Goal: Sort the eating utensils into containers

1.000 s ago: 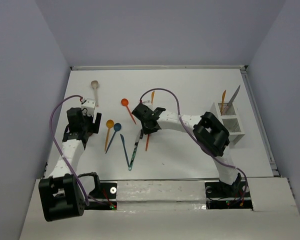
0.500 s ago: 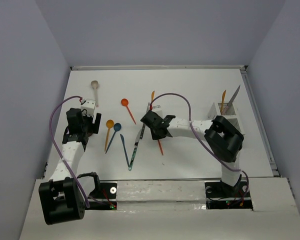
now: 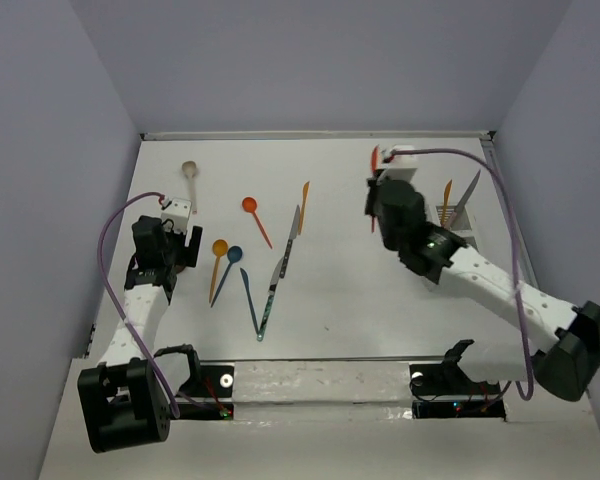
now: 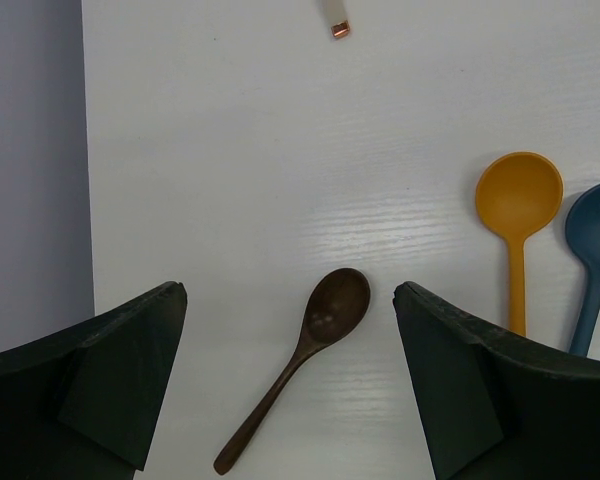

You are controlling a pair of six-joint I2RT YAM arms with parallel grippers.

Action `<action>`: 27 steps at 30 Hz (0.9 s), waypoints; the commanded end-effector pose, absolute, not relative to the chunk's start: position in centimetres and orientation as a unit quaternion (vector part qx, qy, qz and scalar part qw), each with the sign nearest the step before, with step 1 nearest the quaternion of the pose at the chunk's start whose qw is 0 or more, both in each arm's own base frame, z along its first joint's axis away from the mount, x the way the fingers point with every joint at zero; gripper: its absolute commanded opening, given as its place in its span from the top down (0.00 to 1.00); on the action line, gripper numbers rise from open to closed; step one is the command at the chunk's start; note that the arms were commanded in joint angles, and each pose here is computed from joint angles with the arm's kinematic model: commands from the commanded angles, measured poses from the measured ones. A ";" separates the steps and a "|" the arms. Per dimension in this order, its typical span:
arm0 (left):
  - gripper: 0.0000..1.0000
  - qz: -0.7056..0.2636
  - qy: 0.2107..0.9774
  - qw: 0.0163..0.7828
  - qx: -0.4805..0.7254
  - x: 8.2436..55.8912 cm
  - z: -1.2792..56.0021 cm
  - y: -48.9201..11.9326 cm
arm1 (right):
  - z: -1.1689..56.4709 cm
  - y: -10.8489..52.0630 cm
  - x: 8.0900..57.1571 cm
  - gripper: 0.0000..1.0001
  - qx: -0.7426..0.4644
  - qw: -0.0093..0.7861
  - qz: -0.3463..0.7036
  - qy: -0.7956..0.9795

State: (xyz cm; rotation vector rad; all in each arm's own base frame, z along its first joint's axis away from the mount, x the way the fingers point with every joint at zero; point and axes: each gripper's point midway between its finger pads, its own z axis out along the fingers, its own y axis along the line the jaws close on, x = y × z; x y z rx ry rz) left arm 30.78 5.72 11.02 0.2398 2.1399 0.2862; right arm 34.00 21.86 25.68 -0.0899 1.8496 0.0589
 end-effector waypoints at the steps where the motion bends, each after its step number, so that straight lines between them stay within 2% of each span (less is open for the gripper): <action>1: 0.01 0.126 0.855 0.493 0.099 31.0 12.2 5.9 | 36.5 10.1 36.5 1.00 0.114 0.743 -0.018 0.659; 4: 0.01 0.125 0.854 0.494 0.101 31.0 12.3 5.8 | 38.5 1.0 35.0 1.00 0.196 0.774 -0.102 0.593; 7: 0.01 0.124 0.854 0.495 0.102 31.1 12.3 5.8 | 38.5 -2.0 34.9 1.00 0.224 0.766 -0.148 0.585; 12: 0.01 0.123 0.853 0.496 0.105 31.0 12.4 5.7 | 35.0 -5.8 37.6 1.00 0.235 0.728 -0.213 0.608; 18: 0.01 0.121 0.853 0.496 0.108 31.0 12.3 5.6 | 29.9 -6.6 39.6 1.00 0.248 0.696 -0.216 0.638; 23: 0.01 0.120 0.856 0.490 0.109 31.0 12.0 5.6 | 25.6 -5.0 41.8 1.00 0.224 0.678 -0.174 0.678; 27: 0.01 0.120 0.857 0.490 0.109 31.0 12.0 5.6 | 22.2 -4.9 41.3 1.00 0.240 0.657 -0.166 0.695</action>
